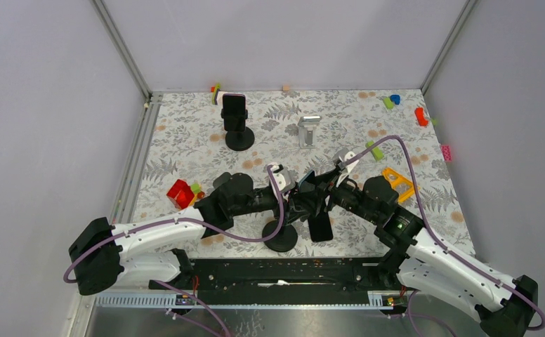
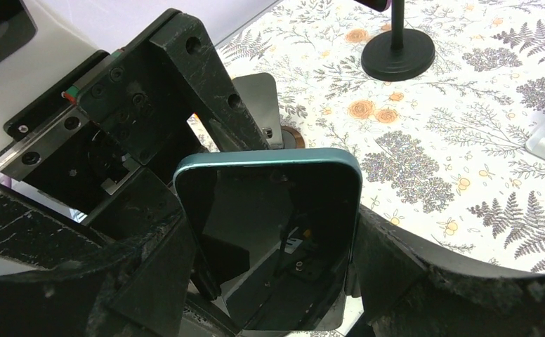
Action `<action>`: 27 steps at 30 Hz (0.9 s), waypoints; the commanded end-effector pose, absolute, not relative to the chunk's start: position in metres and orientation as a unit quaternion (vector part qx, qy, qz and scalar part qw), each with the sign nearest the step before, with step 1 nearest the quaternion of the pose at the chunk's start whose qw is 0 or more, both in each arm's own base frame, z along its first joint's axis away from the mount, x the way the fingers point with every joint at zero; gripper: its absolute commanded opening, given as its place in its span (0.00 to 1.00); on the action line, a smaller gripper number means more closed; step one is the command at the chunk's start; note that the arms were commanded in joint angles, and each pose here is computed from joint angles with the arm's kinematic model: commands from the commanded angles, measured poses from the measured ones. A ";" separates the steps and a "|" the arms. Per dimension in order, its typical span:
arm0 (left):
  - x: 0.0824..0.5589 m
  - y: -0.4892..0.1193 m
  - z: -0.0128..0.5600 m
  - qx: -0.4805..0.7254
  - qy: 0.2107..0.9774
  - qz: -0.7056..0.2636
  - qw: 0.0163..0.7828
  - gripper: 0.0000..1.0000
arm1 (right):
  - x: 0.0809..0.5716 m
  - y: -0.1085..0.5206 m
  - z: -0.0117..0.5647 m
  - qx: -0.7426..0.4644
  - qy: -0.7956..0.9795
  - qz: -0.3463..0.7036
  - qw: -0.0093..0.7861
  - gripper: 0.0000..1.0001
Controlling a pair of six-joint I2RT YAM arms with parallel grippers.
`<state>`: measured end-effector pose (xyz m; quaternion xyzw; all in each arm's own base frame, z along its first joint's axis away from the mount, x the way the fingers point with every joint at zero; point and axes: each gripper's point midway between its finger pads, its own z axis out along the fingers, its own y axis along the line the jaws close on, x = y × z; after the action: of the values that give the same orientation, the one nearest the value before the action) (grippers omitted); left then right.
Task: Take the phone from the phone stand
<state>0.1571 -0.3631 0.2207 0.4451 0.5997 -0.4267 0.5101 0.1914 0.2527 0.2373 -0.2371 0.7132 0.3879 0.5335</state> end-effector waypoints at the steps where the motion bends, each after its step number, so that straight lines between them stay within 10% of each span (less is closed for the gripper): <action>1: 0.111 -0.365 0.224 0.504 0.542 -0.488 0.462 0.00 | 0.225 0.219 0.205 -0.233 0.760 0.251 0.553 0.09; 16: 0.080 -0.361 0.211 0.545 0.514 -0.521 0.408 0.00 | 0.272 0.155 0.183 -0.142 0.799 0.045 0.582 0.00; 27: 0.077 -0.357 0.199 0.552 0.521 -0.511 0.404 0.00 | 0.270 0.173 0.185 -0.170 0.793 0.128 0.571 0.00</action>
<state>0.1602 -0.3602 0.2302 0.4742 0.5546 -0.4198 0.5398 0.2294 0.2402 0.2311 -0.2170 0.7344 0.3017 0.5679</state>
